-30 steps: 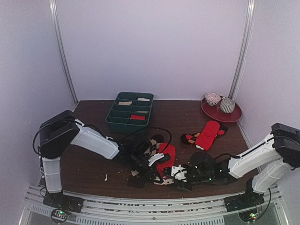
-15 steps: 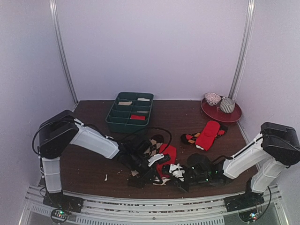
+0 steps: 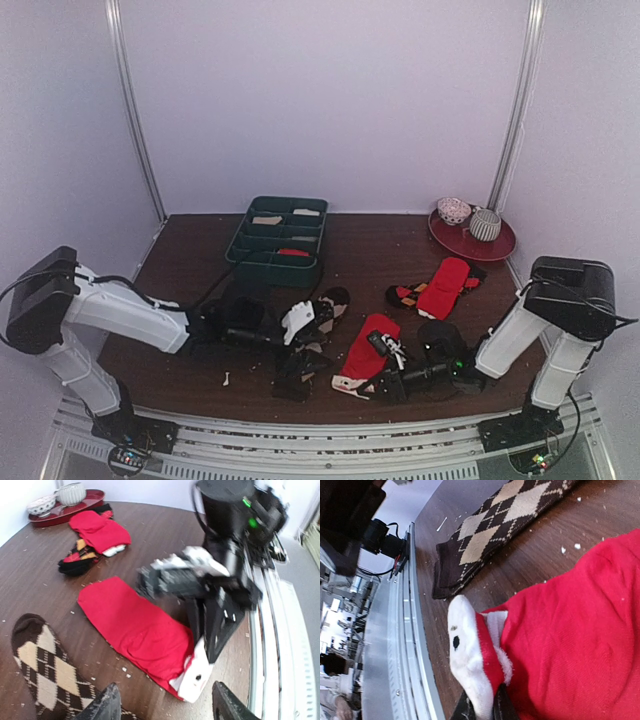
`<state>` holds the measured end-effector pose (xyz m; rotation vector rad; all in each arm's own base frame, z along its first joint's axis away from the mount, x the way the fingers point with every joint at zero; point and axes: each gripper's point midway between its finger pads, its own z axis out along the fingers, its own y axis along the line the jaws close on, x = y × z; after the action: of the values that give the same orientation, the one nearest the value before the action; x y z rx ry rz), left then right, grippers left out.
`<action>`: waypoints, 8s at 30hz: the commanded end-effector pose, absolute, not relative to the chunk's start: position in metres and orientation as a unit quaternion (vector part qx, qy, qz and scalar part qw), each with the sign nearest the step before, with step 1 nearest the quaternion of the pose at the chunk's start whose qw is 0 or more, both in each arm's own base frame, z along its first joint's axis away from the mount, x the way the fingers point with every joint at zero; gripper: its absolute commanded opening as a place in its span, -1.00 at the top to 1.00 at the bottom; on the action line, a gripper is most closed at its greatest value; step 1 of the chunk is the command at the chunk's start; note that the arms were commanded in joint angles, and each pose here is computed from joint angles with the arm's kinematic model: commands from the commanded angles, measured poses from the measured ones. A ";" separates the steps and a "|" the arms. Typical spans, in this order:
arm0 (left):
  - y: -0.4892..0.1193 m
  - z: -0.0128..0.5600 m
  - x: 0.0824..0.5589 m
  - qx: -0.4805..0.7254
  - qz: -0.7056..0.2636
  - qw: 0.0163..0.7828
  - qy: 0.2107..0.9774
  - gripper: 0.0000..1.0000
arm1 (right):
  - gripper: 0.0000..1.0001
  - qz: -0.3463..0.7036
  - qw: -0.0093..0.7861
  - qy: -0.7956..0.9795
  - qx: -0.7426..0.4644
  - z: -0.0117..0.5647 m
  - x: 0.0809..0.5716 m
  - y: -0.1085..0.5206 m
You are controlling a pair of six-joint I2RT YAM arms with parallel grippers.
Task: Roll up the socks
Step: Roll the sock at the center of the board.
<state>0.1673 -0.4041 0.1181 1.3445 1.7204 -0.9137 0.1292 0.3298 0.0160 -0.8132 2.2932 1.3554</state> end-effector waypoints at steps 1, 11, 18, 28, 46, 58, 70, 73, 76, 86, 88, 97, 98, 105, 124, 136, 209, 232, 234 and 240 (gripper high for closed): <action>-0.419 0.106 0.157 0.570 -0.367 0.401 0.616 -0.18 | 0.92 0.469 0.009 0.865 -0.181 -0.029 0.089 0.293; -0.445 0.061 0.128 0.626 -0.380 0.328 0.597 -0.08 | 0.92 0.457 -0.004 0.874 -0.166 -0.037 0.092 0.288; -0.446 0.038 0.124 0.631 -0.378 0.299 0.608 0.28 | 0.92 0.446 -0.008 0.879 -0.168 -0.042 0.091 0.284; -0.430 0.007 0.115 0.623 -0.368 0.236 0.648 1.00 | 0.91 0.447 0.010 0.875 -0.183 -0.038 0.098 0.287; -0.403 -0.030 0.099 0.521 -0.344 -0.016 0.781 1.00 | 0.03 0.279 0.446 0.735 -0.428 0.101 0.130 0.286; -0.399 -0.038 0.095 0.527 -0.341 -0.042 0.777 1.00 | -0.01 0.178 0.457 0.695 -0.527 0.072 0.122 0.316; -0.397 -0.043 0.094 0.530 -0.337 -0.045 0.777 1.00 | 0.07 0.200 0.407 0.699 -0.553 0.044 0.110 0.335; -0.396 -0.044 0.095 0.531 -0.334 -0.046 0.777 1.00 | 0.15 0.198 0.395 0.712 -0.546 0.036 0.109 0.334; -0.395 -0.044 0.094 0.530 -0.333 -0.047 0.778 1.00 | 0.24 0.198 0.392 0.724 -0.532 0.036 0.111 0.330; -0.397 -0.044 0.094 0.534 -0.336 -0.046 0.775 1.00 | 0.34 0.200 0.359 0.757 -0.508 0.012 0.106 0.317; -0.396 -0.043 0.094 0.534 -0.336 -0.046 0.774 1.00 | 0.37 0.203 0.347 0.764 -0.505 0.005 0.103 0.315; -0.407 -0.029 0.114 0.542 -0.322 0.015 0.776 0.76 | 0.81 0.246 0.307 0.813 -0.429 -0.007 0.092 0.305; -0.410 -0.022 0.121 0.545 -0.318 0.040 0.775 0.58 | 0.83 0.263 0.300 0.820 -0.410 -0.007 0.090 0.303; -0.444 0.063 0.160 0.552 -0.344 0.226 0.725 0.05 | 0.84 0.338 0.230 0.867 -0.285 -0.024 0.072 0.278; -0.470 0.063 0.078 0.655 -0.475 0.239 0.536 -0.10 | 0.84 0.445 0.140 0.874 -0.137 -0.030 0.057 0.268; -0.474 0.039 0.078 0.656 -0.468 0.207 0.555 0.02 | 0.83 0.417 0.125 0.888 -0.150 -0.042 0.055 0.268; -0.387 -0.085 0.146 0.370 -0.326 0.032 0.870 1.00 | -0.11 0.178 0.377 0.756 -0.505 0.035 0.186 0.300; -0.392 0.016 0.177 0.435 -0.336 0.229 0.803 0.15 | 0.70 0.321 0.116 0.859 -0.383 -0.014 0.126 0.304; -0.392 0.045 0.178 0.444 -0.350 0.278 0.776 0.06 | 0.70 0.328 0.072 0.871 -0.359 -0.023 0.114 0.298; -0.404 0.091 0.159 0.508 -0.369 0.391 0.673 -0.02 | 0.70 0.362 0.000 0.886 -0.289 -0.043 0.096 0.295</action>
<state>0.1630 -0.3866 0.0583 1.2122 2.0212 -0.9799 0.1438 0.3395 0.0171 -1.0426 2.3432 1.1213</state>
